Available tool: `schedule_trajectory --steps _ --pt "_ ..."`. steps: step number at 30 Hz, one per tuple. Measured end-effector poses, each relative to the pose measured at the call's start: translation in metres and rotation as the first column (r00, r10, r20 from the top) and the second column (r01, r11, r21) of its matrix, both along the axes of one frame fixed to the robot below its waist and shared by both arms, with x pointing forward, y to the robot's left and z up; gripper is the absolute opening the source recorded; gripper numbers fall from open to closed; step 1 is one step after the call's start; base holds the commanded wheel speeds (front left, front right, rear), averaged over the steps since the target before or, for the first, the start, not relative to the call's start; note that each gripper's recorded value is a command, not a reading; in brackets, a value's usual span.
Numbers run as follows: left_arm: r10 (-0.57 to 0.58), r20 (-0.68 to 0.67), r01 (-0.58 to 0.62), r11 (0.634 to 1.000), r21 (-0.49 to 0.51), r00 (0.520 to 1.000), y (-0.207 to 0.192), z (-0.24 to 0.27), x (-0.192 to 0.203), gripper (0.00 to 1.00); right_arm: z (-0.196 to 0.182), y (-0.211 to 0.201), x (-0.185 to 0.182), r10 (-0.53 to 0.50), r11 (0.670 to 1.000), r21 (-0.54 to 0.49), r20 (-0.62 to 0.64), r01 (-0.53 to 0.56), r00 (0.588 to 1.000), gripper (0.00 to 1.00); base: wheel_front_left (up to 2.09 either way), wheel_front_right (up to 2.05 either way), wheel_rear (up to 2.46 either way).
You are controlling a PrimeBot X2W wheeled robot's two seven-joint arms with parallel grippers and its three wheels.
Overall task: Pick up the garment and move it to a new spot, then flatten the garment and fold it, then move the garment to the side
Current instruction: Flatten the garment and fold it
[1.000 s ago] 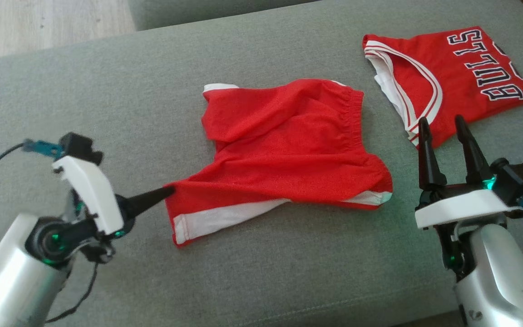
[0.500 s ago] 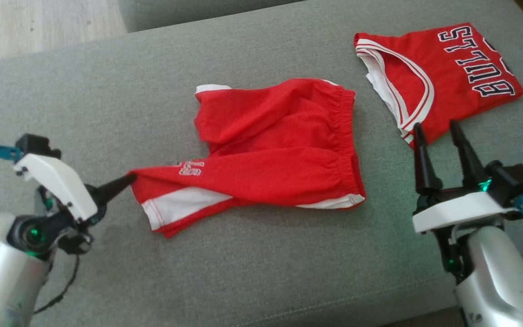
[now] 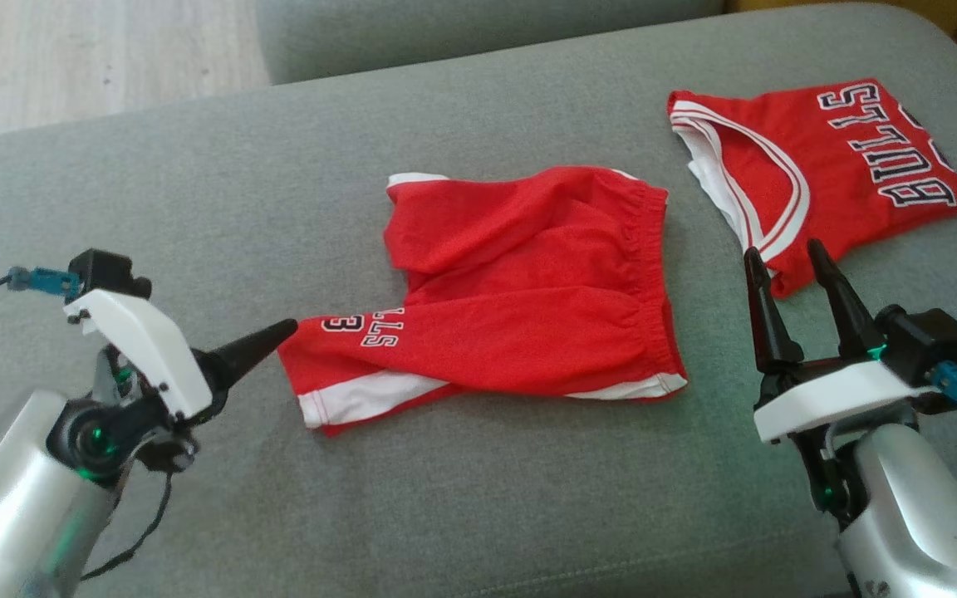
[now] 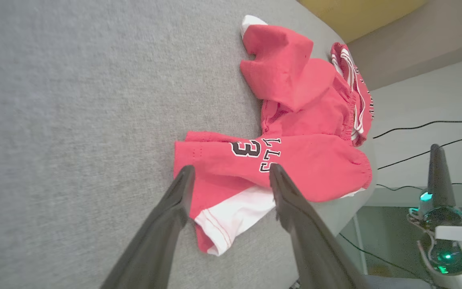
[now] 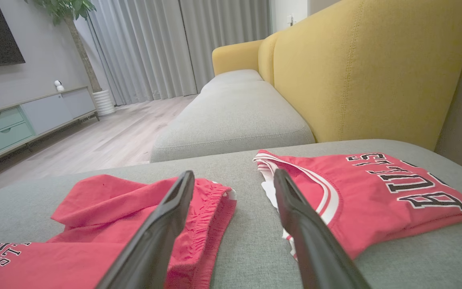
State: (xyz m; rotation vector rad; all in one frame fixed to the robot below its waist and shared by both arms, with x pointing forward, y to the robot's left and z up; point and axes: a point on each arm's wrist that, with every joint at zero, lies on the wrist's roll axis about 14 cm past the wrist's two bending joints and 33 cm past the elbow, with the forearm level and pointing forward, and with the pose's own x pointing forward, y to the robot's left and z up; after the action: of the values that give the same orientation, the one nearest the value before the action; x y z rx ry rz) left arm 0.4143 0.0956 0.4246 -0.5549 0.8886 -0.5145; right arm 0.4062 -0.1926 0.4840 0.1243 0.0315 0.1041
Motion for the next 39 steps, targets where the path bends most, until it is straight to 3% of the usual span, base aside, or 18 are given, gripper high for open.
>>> schedule_trajectory --steps 3,5,8,11,14,20,25,29,39 --pt "-0.035 0.129 0.02 0.993 0.119 0.991 0.016 0.009 0.004 1.0 0.003 0.004 0.001 0.009 1.0 0.007 0.007 -0.009 1.0 1.0 0.0 0.0 0.0" --pt "-0.023 0.284 -0.031 0.983 0.183 0.959 0.032 0.027 0.017 1.0 0.004 0.006 0.002 0.014 1.0 0.009 0.011 -0.014 1.0 1.0 0.0 0.0 0.0" --pt "0.052 0.528 -0.174 0.968 0.184 0.848 0.047 0.067 0.038 1.0 0.004 0.007 0.001 0.018 1.0 0.012 0.011 -0.018 1.0 1.0 0.0 0.0 0.0" --pt "0.121 0.676 -0.298 0.942 0.153 0.727 0.056 0.09 0.039 1.0 -0.004 0.008 -0.003 0.018 1.0 0.022 -0.01 -0.017 1.0 1.0 0.0 0.0 0.0" --pt "0.168 0.746 -0.416 0.896 0.156 0.644 0.072 0.088 0.023 1.0 -0.01 0.011 -0.005 0.025 0.999 0.025 -0.026 -0.024 0.999 1.0 0.0 0.0 0.0" --pt "0.226 0.79 -0.547 0.821 0.161 0.571 0.092 0.088 -0.003 1.0 -0.003 0.019 -0.001 0.045 0.999 0.029 -0.005 -0.044 0.999 1.0 0.0 0.0 0.0" --pt "0.343 0.821 -0.659 0.75 0.053 0.457 0.106 0.11 -0.027 1.0 0.003 0.024 -0.003 0.058 0.998 0.029 0.012 -0.058 0.998 1.0 0.0 0.0 0.0" --pt "0.368 0.814 -0.683 0.729 0.049 0.45 0.107 0.099 -0.054 1.0 -0.007 0.03 -0.013 0.078 0.996 0.032 -0.025 -0.078 0.997 1.0 0.0 0.0 0.0" --pt "0.387 0.798 -0.661 0.75 0.02 0.462 0.096 0.087 -0.067 1.0 -0.032 0.055 -0.024 0.207 0.978 0.031 -0.19 -0.205 0.96 1.0 0.0 0.0 0.0"
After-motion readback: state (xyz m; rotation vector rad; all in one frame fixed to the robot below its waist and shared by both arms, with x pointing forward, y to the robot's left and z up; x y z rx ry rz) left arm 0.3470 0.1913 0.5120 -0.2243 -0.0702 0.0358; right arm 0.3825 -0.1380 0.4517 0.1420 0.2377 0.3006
